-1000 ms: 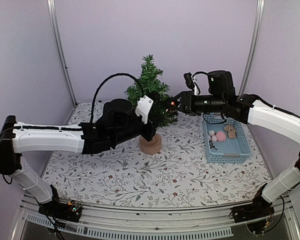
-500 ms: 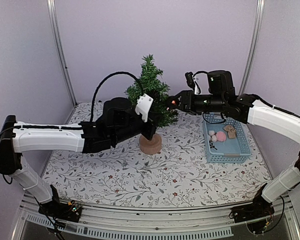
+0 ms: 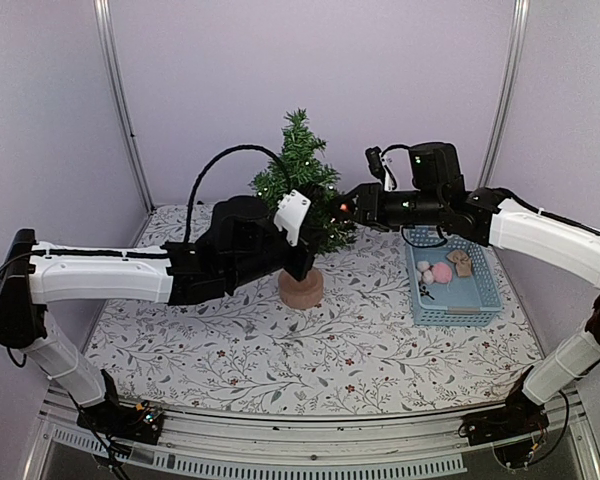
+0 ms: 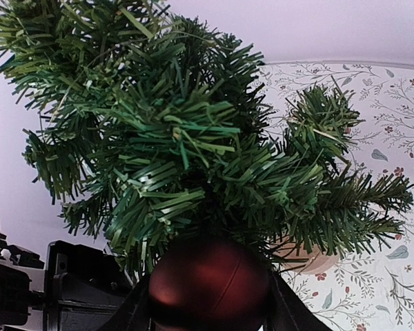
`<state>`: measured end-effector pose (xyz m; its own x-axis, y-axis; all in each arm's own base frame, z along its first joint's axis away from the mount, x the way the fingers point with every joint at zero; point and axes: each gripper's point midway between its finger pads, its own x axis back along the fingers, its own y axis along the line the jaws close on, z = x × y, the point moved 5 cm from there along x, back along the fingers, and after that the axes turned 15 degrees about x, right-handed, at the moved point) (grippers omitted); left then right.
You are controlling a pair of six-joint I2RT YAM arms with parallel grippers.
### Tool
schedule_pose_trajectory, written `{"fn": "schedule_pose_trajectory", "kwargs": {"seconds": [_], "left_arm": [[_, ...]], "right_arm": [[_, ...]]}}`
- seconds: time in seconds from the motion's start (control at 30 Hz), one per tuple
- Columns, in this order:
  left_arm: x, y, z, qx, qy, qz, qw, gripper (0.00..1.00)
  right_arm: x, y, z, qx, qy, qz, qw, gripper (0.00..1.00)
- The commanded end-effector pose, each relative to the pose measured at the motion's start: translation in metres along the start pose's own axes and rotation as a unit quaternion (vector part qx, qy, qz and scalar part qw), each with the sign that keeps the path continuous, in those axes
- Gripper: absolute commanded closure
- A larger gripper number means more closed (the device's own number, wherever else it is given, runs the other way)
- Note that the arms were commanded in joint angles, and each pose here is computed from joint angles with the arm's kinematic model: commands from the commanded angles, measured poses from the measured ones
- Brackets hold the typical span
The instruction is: Decorate the small christmas tree
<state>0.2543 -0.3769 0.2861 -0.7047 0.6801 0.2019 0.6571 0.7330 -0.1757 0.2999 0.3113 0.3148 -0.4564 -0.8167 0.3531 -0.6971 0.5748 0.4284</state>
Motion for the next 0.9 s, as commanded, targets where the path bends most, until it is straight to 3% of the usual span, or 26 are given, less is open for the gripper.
{"fn": "schedule_pose_trajectory", "kwargs": {"seconds": [0.0, 0.43, 0.63, 0.87], "left_arm": [[-0.004, 0.005, -0.001, -0.006, 0.004, -0.014, 1.0, 1.0], [0.0, 0.024, -0.008, -0.009, -0.016, -0.088, 0.996, 1.0], [-0.004, 0.006, -0.007, -0.033, -0.016, -0.035, 0.999, 1.0], [-0.006, 0.003, -0.005, -0.035, -0.014, -0.032, 0.999, 1.0]], "right_arm": [[0.0, 0.002, 0.003, 0.011, 0.002, -0.002, 1.0, 0.82], [-0.013, 0.0, -0.001, 0.024, -0.01, -0.01, 1.0, 0.81], [-0.01, -0.004, 0.008, 0.027, 0.003, 0.001, 1.0, 0.81], [-0.002, -0.008, 0.015, 0.031, 0.004, 0.014, 0.999, 0.81]]}}
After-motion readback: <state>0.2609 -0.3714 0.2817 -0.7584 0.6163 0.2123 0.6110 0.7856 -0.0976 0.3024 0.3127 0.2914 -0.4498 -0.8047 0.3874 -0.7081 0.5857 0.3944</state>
